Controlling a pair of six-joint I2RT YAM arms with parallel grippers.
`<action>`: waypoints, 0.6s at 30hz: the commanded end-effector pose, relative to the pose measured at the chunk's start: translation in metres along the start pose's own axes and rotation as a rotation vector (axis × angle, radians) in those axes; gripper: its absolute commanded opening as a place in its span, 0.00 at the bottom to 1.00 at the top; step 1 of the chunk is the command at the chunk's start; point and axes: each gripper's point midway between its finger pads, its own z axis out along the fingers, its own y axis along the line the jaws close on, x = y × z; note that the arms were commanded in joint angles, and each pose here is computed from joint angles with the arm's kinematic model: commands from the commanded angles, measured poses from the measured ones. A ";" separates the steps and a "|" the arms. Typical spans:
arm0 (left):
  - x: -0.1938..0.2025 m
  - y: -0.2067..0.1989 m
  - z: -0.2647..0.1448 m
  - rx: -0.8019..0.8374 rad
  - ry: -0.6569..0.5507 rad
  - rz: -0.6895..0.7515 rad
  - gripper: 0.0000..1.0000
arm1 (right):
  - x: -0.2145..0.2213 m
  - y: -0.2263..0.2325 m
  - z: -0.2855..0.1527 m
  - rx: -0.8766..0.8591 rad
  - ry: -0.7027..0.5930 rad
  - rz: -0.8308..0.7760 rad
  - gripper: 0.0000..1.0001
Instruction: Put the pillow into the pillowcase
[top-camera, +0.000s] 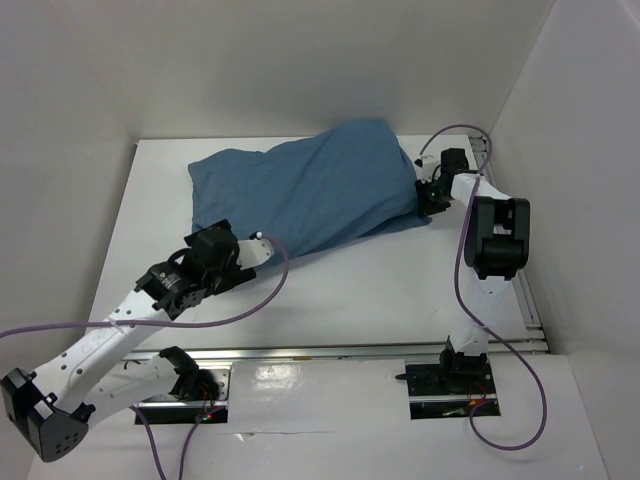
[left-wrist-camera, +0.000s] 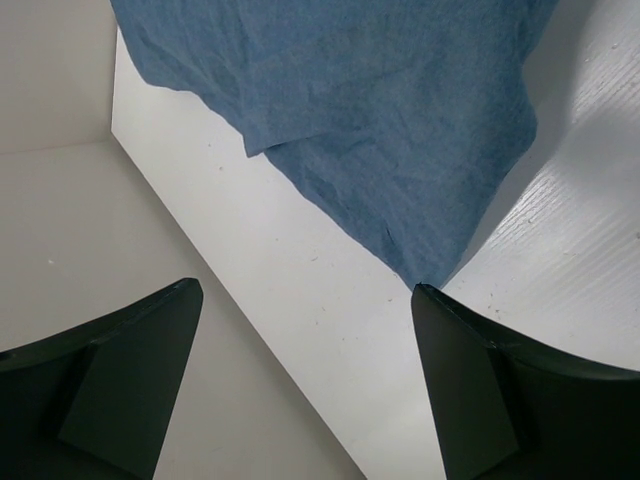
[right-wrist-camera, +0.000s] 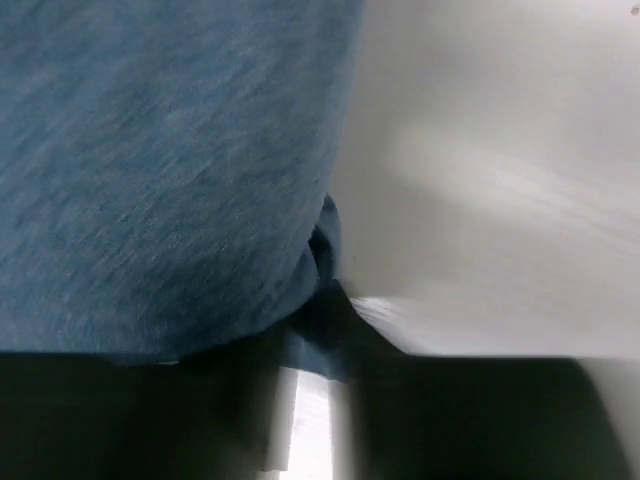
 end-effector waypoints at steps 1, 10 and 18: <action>-0.004 0.014 -0.011 -0.040 -0.035 -0.043 1.00 | 0.032 0.020 0.021 -0.068 0.114 0.048 0.15; 0.052 -0.032 -0.010 0.141 -0.007 0.042 1.00 | 0.041 0.019 0.016 -0.059 0.124 0.001 0.00; 0.029 -0.042 -0.001 0.320 0.039 -0.200 1.00 | 0.050 0.009 0.003 -0.039 0.123 -0.016 0.00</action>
